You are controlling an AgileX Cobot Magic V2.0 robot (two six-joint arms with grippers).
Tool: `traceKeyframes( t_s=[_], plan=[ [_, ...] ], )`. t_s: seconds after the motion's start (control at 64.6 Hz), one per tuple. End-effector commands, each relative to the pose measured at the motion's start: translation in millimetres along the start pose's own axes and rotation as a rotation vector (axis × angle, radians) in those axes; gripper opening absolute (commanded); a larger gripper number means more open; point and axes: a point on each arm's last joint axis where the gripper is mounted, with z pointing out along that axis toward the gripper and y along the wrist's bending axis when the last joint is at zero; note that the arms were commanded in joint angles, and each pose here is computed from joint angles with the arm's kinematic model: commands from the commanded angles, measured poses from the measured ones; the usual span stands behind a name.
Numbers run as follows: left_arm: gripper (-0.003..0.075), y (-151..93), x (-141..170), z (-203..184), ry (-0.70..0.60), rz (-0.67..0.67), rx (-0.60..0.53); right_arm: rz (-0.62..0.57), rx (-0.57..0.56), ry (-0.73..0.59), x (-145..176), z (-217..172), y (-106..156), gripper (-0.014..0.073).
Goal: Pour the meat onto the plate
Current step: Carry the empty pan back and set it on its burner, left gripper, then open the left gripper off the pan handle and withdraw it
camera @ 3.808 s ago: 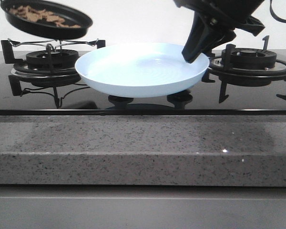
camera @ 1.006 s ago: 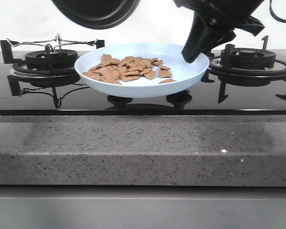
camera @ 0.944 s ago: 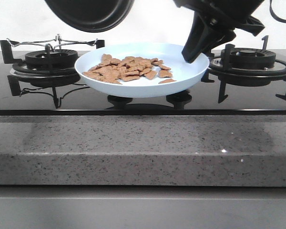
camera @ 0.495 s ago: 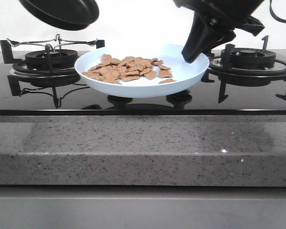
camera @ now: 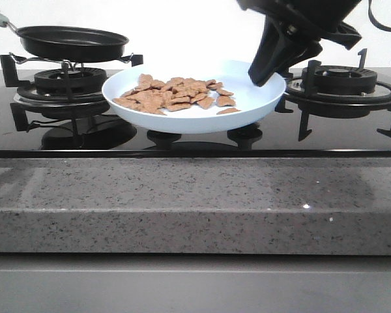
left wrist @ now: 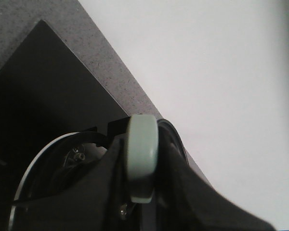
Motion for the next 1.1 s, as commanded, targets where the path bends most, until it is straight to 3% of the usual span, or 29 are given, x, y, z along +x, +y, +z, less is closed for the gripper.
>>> traceKeyframes(
  t_s=[0.0, 0.294, 0.573, 0.805, 0.913, 1.084],
  plan=[
    [0.0047, -29, -10, -9, -0.023, -0.002, 0.133, -0.009, -0.009, -0.112, -14, -24, 9, -0.0068],
    [0.0510, -28, -10, -12, 0.006, 0.111, 0.141, -0.009, -0.009, -0.112, -14, -24, 9, -0.0068],
    [0.0535, -36, -20, -35, 0.043, 0.294, 0.058, -0.008, -0.010, -0.112, -14, -24, 9, -0.0068],
    [0.0535, -58, -22, -73, 0.040, 0.520, -0.153, -0.008, -0.010, -0.112, -14, -24, 9, -0.0068],
    [0.0534, -80, -9, -90, 0.087, 0.636, -0.206, -0.008, -0.010, -0.112, -14, -24, 9, -0.0068],
    [0.0532, -121, 39, -112, 0.189, 0.824, -0.241, -0.008, -0.010, -0.112, -14, -24, 9, -0.0068]
  ],
)
